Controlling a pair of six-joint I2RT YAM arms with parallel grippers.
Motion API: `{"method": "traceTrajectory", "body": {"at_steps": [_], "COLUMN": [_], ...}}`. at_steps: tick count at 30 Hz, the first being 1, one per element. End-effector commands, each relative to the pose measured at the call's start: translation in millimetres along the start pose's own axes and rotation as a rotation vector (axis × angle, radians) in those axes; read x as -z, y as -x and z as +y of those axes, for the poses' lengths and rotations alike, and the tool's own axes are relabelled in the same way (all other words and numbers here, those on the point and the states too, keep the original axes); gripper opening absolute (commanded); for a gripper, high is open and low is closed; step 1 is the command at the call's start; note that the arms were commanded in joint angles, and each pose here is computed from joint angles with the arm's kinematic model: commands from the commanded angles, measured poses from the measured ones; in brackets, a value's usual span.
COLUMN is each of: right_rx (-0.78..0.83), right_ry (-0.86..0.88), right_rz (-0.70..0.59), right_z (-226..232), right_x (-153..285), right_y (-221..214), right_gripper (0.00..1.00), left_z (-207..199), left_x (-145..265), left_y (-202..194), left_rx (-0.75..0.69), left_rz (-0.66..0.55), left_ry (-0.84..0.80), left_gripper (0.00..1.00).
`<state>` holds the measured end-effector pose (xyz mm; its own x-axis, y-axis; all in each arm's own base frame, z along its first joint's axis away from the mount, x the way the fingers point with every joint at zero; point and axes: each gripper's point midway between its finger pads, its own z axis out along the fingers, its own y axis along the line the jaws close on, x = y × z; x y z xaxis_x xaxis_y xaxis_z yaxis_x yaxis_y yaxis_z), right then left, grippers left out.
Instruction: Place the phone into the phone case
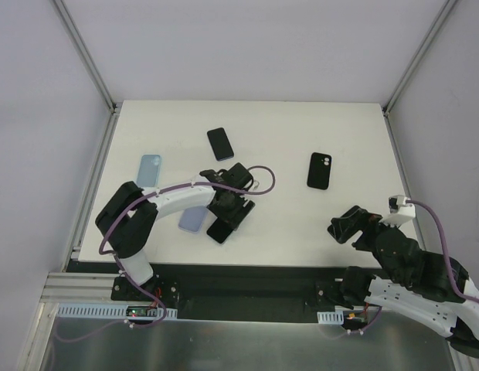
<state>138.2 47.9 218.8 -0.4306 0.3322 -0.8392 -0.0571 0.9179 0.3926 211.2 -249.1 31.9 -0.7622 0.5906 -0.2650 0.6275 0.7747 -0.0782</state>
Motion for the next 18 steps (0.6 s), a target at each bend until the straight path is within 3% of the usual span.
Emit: {"method": "traceTrajectory", "body": {"at_steps": [1, 10, 18], "right_rx": [-0.026, -0.009, 0.023], "right_ry": [0.01, 0.009, -0.005], "right_rz": [0.008, -0.018, -0.025], "right_z": [0.8, -1.3, -6.8], "right_x": [-0.8, 1.0, -0.3], "right_y": [-4.5, 2.8, 1.0], "right_gripper": [0.97, 0.97, 0.97], "left_z": [13.5, 96.8, 130.8], "left_x": [47.8, 77.0, 59.0], "left_y": [24.2, 18.1, 1.9], "left_rx": [0.059, 0.199, 0.226], "left_rz": [-0.092, -0.087, 0.002], "left_ry": [0.006, 0.183, 0.251], "left_gripper": [0.25, 0.17, 0.13]}}
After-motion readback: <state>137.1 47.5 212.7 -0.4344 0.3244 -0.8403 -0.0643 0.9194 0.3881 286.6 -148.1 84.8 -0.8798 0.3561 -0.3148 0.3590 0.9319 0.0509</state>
